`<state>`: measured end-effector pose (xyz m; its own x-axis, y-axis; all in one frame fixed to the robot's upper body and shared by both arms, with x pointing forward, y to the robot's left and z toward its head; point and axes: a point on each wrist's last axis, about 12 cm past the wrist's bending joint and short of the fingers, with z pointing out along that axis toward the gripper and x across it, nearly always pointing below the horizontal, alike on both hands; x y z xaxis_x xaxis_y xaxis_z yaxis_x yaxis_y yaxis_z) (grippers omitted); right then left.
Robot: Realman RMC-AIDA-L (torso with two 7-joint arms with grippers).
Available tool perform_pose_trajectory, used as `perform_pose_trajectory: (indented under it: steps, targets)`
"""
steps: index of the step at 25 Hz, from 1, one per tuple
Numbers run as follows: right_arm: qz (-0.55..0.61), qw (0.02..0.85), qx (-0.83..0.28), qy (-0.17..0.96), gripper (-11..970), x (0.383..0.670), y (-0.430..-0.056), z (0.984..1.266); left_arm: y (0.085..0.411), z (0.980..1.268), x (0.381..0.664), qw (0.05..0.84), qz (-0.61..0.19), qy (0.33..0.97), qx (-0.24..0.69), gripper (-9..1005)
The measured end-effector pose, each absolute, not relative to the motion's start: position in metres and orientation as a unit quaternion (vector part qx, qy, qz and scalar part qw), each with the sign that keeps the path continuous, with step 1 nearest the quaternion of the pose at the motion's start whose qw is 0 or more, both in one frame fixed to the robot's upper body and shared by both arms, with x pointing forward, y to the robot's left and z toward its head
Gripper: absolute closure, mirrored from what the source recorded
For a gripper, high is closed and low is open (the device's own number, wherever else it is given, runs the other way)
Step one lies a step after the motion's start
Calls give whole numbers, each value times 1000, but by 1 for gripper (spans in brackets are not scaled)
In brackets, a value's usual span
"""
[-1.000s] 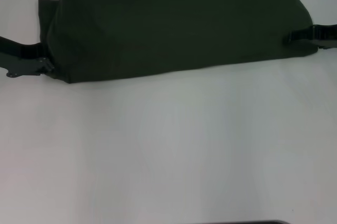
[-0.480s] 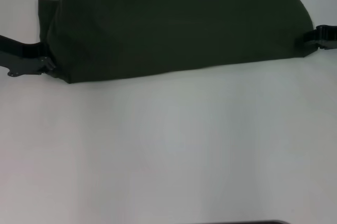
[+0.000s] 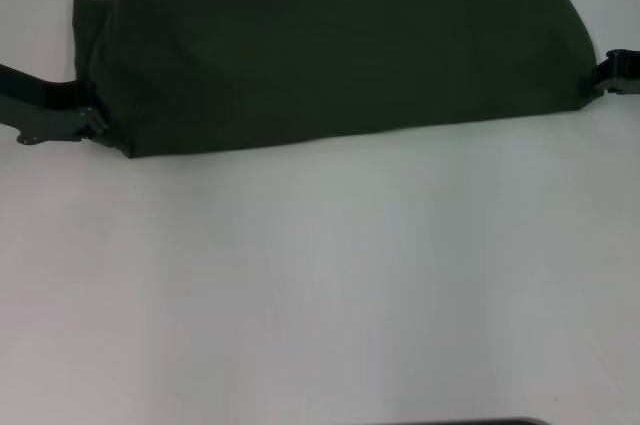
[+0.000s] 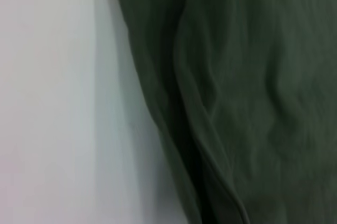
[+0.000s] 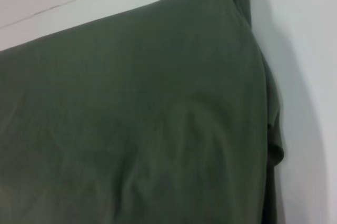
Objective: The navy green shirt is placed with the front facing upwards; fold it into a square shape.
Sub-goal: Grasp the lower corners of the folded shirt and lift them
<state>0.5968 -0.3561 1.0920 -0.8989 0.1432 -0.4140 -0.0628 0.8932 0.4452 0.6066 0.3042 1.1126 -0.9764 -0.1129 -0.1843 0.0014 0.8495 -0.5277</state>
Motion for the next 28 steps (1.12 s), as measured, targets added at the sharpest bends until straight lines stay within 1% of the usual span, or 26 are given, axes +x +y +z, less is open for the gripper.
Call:
perform_pose_trajectory:
  steps: [4, 10, 19, 28]
  targets:
    - [229, 222, 21, 947, 949, 596, -359, 1094, 305, 1113, 606, 104, -272, 956, -29, 902]
    - [244, 196, 7, 950, 948, 589, -361, 1097, 306, 1116, 598, 77, -282, 956, 3, 895]
    - [238, 104, -37, 965, 948, 557, -371, 1106, 312, 1119, 579, 13, -278, 960, 41, 885]
    - [243, 48, -41, 968, 948, 536, -376, 1101, 323, 1112, 552, -59, -260, 963, 48, 875]
